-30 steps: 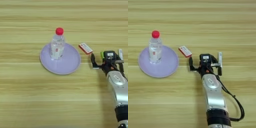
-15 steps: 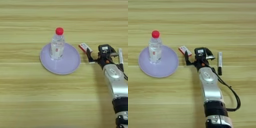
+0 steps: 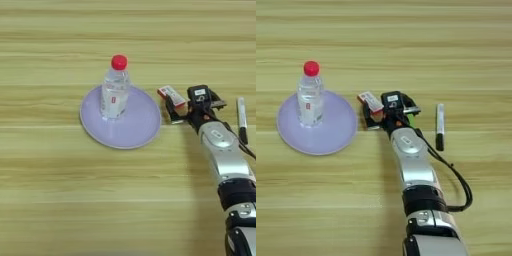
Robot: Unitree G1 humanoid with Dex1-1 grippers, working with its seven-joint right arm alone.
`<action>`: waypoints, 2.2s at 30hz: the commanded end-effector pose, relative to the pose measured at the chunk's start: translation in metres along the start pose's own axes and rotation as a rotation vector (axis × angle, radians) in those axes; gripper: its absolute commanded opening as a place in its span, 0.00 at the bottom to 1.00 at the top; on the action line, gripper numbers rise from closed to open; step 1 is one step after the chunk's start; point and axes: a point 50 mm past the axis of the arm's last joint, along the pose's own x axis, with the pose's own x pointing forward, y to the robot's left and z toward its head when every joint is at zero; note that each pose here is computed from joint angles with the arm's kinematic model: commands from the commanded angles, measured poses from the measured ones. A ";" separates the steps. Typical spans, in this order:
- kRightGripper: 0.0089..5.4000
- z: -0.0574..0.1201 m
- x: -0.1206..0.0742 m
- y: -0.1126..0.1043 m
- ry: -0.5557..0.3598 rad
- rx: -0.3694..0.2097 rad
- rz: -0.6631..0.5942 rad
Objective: Move the objects on the table
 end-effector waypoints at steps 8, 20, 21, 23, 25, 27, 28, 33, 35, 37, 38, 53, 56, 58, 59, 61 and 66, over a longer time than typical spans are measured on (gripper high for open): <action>1.00 0.043 0.020 -0.004 -0.153 -0.004 -0.001; 1.00 0.036 0.025 -0.001 -0.112 0.023 0.013; 1.00 0.034 0.026 -0.002 -0.103 0.028 0.011; 1.00 0.032 0.027 -0.004 -0.093 0.034 0.008; 1.00 0.031 0.028 -0.004 -0.086 0.038 0.009; 1.00 0.029 0.029 -0.004 -0.077 0.042 0.010; 1.00 0.028 0.029 -0.004 -0.074 0.043 0.011; 1.00 0.024 0.030 -0.001 -0.049 0.114 0.037; 1.00 0.022 0.031 0.001 -0.037 0.142 0.049; 1.00 0.021 0.031 0.001 -0.032 0.145 0.051; 0.96 0.021 0.031 0.001 -0.030 0.145 0.051; 0.56 0.018 0.031 0.000 -0.007 0.155 0.052; 0.50 0.018 0.032 -0.001 -0.007 0.157 0.050; 0.45 0.018 0.032 -0.001 -0.007 0.157 0.051; 0.41 0.018 0.032 -0.001 -0.008 0.158 0.052; 0.39 0.018 0.032 -0.001 -0.008 0.159 0.052; 0.39 0.019 0.032 -0.001 -0.016 0.161 0.051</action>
